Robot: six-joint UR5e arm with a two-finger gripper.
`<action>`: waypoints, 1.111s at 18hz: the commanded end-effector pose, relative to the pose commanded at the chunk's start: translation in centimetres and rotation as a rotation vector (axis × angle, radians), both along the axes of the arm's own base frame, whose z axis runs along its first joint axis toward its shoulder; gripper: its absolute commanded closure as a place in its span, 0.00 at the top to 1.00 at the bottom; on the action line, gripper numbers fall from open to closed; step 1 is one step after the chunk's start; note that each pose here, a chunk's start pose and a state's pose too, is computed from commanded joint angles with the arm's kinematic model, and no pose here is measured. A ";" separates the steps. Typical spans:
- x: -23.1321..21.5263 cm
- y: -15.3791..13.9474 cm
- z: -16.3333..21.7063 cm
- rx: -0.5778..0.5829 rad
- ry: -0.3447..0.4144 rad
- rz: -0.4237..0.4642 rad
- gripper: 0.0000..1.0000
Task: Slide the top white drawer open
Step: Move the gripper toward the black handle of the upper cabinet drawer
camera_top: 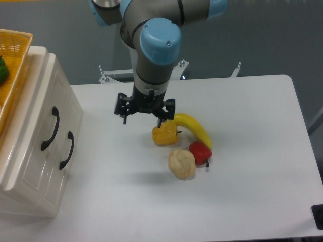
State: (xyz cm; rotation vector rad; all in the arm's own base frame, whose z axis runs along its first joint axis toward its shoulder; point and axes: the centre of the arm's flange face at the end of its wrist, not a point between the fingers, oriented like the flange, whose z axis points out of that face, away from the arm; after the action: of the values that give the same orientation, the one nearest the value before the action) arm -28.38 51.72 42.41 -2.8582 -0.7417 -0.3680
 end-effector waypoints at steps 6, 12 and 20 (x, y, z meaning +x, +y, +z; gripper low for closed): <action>2.0 1.3 0.3 0.070 -0.075 -0.026 1.00; 4.9 3.1 -0.7 0.053 -0.093 -0.071 1.00; 8.1 4.9 -1.0 0.034 -0.105 -0.092 1.00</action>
State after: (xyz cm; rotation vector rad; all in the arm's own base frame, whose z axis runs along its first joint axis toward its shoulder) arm -20.27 56.64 41.45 -2.8654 -0.6162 -0.5413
